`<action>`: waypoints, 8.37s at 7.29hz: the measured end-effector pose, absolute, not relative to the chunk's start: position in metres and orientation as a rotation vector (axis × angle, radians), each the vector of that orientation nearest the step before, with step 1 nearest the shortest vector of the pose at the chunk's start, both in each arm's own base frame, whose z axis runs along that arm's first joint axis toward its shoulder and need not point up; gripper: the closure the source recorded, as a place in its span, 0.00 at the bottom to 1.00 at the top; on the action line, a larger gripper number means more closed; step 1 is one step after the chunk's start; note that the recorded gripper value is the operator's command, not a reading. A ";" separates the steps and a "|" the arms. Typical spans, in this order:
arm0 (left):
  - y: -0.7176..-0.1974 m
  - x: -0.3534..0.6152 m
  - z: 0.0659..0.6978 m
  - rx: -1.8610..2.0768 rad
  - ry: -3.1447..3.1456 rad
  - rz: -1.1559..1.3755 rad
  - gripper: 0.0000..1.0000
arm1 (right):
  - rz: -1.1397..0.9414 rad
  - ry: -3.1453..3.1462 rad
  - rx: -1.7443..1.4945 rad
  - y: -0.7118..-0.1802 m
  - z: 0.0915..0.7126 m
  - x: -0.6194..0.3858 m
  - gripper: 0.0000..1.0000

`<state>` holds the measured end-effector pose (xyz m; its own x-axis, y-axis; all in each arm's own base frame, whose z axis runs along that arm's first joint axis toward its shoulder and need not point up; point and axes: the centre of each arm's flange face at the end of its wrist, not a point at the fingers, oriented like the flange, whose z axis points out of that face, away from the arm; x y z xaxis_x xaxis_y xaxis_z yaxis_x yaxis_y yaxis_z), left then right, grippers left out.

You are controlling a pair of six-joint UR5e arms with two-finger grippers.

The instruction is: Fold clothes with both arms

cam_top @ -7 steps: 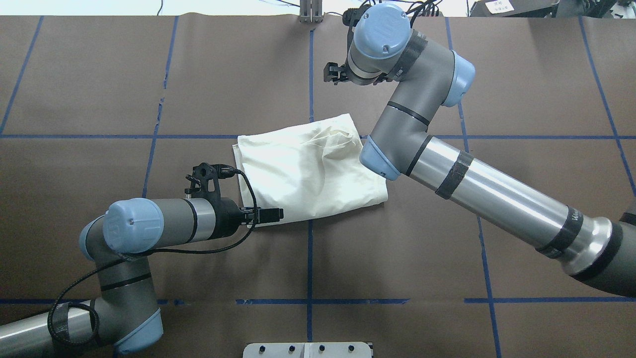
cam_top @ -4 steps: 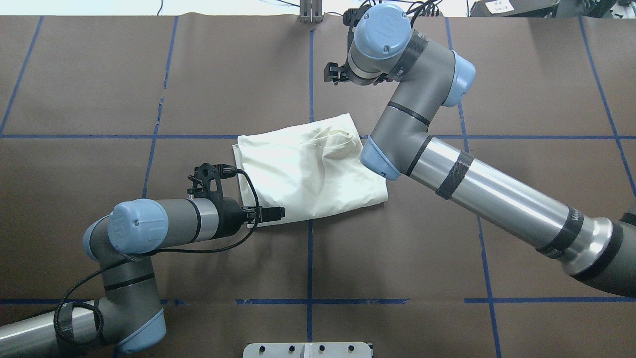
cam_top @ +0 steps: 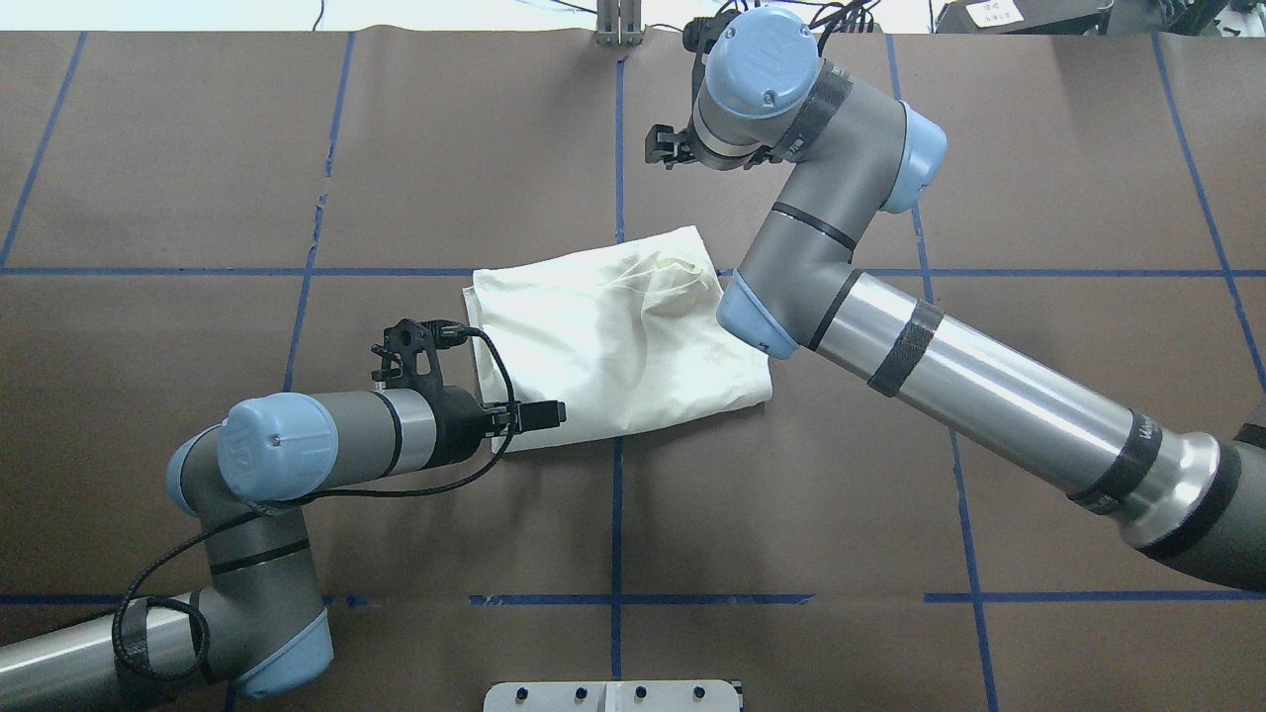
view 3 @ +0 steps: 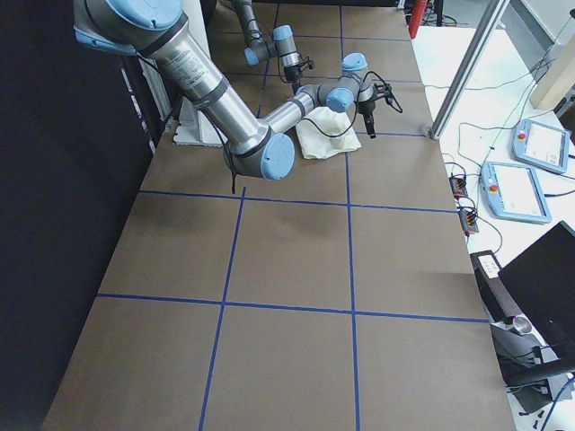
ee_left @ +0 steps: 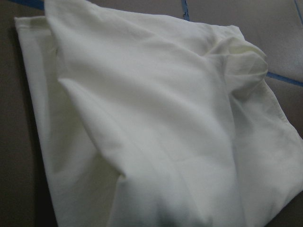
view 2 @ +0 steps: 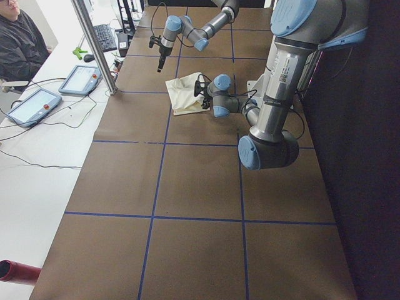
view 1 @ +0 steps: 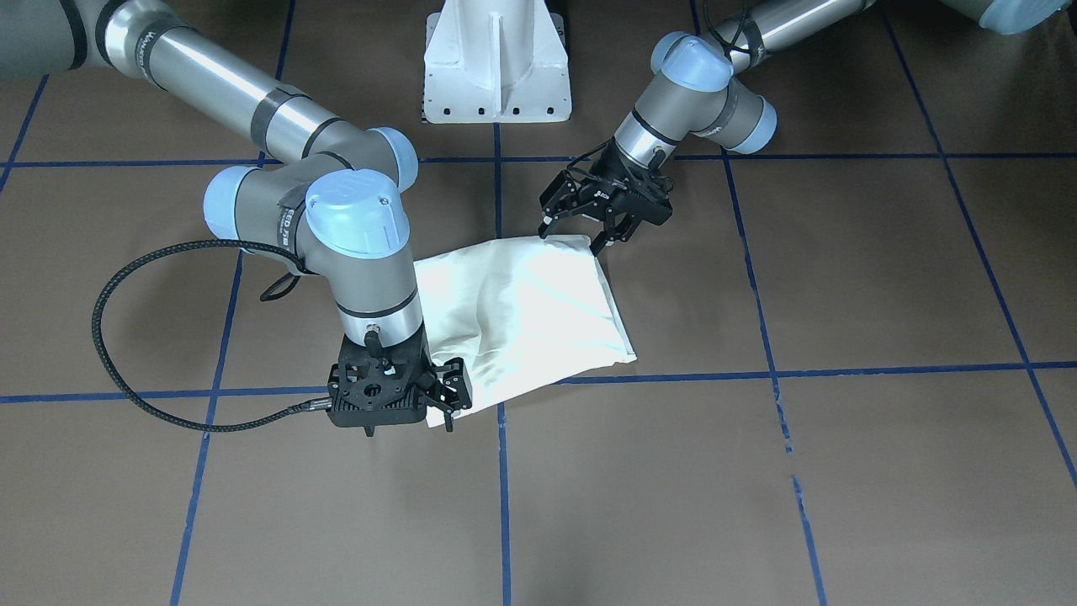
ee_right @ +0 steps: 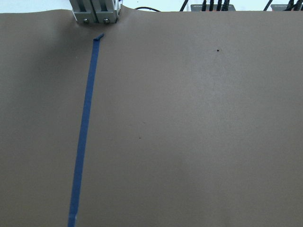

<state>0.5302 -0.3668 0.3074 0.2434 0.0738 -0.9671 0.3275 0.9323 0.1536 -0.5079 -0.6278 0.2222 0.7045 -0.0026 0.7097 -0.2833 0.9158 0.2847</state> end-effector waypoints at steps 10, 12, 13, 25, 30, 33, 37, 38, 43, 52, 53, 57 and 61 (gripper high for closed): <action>-0.339 0.538 0.291 0.256 1.449 -0.122 0.00 | 0.160 -0.777 0.392 -0.621 0.235 -0.499 0.00; -0.322 0.519 0.294 0.204 1.487 -0.053 0.00 | 0.160 -0.777 0.392 -0.621 0.235 -0.499 0.00; -0.315 0.504 0.286 0.193 1.513 -0.037 0.00 | 0.160 -0.778 0.391 -0.621 0.235 -0.499 0.00; -0.398 0.486 0.264 0.112 1.447 -0.286 0.00 | 0.127 -0.808 0.326 -0.638 0.236 -0.462 0.00; -0.530 0.243 0.312 0.433 0.841 0.184 0.00 | -0.172 -0.678 0.222 -0.662 0.374 -0.200 0.00; -0.549 0.046 0.417 0.453 0.636 0.280 0.00 | -0.125 -0.724 0.090 -0.612 0.528 -0.020 0.00; -0.516 -0.081 0.526 0.275 0.667 0.242 0.00 | -0.010 -0.662 -0.073 -0.499 0.663 0.059 0.00; -0.504 -0.091 0.546 0.261 0.670 0.255 0.00 | -0.006 -0.670 -0.060 -0.473 0.684 0.069 0.00; -0.486 -0.097 0.576 0.203 0.688 0.226 0.00 | 0.068 -0.724 -0.018 -0.435 0.678 0.105 0.00; -0.455 -0.087 0.609 0.165 0.775 0.171 0.00 | 0.071 -0.715 -0.019 -0.440 0.667 0.106 0.00; -0.454 -0.087 0.612 0.159 0.775 0.170 0.00 | 0.070 -0.714 -0.018 -0.440 0.667 0.106 0.00; -0.453 -0.087 0.613 0.156 0.775 0.166 0.00 | 0.069 -0.714 -0.017 -0.440 0.668 0.106 0.00; -0.452 -0.087 0.613 0.154 0.774 0.165 0.00 | 0.069 -0.714 -0.018 -0.439 0.668 0.106 0.00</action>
